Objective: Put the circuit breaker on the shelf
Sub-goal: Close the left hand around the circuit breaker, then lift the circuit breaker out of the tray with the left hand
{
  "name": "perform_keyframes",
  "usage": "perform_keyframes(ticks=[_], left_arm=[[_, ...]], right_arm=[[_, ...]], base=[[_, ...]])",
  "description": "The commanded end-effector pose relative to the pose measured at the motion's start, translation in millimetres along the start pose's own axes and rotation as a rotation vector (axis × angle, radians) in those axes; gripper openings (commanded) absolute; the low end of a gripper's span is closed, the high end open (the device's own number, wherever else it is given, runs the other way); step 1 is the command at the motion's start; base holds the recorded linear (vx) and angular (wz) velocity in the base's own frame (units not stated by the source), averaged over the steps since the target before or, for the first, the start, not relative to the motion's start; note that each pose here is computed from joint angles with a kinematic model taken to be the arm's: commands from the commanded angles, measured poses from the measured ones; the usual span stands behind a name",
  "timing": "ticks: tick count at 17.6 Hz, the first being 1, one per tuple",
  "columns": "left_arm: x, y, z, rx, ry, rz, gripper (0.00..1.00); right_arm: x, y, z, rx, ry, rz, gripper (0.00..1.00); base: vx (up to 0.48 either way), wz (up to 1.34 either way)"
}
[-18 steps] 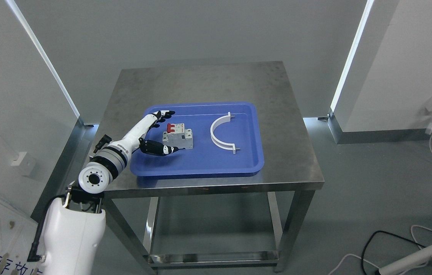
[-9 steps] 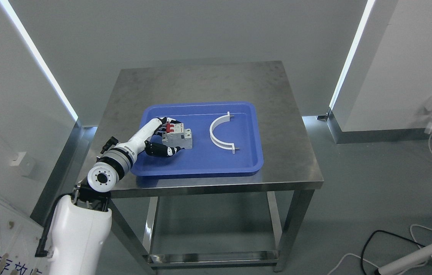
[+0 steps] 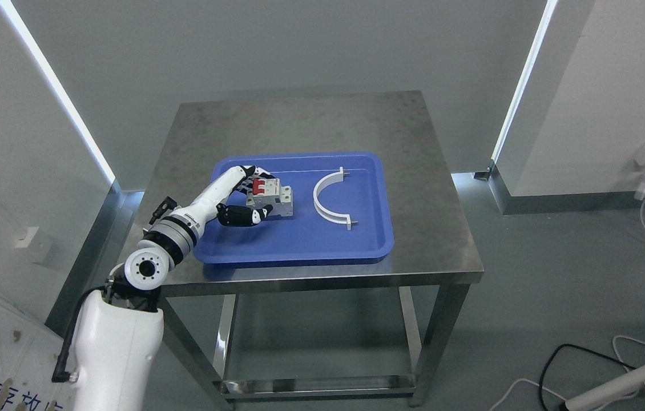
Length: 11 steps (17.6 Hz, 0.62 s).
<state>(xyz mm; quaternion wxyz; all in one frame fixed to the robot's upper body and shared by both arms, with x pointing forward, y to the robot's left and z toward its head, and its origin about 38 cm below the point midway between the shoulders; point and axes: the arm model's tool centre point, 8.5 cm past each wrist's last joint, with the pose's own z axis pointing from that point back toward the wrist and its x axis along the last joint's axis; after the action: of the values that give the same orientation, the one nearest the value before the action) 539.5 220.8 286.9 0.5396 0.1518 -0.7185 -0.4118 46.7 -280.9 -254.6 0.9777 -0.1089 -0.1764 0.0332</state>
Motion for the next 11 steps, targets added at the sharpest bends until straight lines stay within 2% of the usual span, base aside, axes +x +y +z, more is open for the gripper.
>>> perform_keyframes(ticks=[1,3,4,5,8,11], left_arm=[[7.4,67.2,21.3,0.353,-0.146,0.235,0.01],[14.5,99.5,45.7,0.717,-0.311,0.454,0.02],[11.9,98.1,55.0,0.820,-0.376,0.502,0.02],[9.9,83.6,60.4,0.833,-0.417,0.488,0.02],[12.5,22.3,85.1,0.713,-0.437,0.446,0.02],[25.7,3.3,103.3,0.617,-0.482,0.404,0.02]], right_arm=[[-28.9,-10.2,2.9,-0.011,0.273,0.062,1.00],[-28.9,-10.2,2.9,-0.011,0.273,0.062,1.00],[-28.9,-10.2,2.9,-0.011,0.273,0.062,1.00],[-28.9,-10.2,2.9,-0.011,0.273,0.062,1.00],[-28.9,-10.2,2.9,-0.011,0.273,0.062,1.00],[-28.9,-10.2,2.9,-0.011,0.273,0.062,1.00]], base=[[0.000,0.00],[0.000,0.00],[0.000,0.00],[0.000,0.00],[0.000,0.00],[0.002,0.01]])
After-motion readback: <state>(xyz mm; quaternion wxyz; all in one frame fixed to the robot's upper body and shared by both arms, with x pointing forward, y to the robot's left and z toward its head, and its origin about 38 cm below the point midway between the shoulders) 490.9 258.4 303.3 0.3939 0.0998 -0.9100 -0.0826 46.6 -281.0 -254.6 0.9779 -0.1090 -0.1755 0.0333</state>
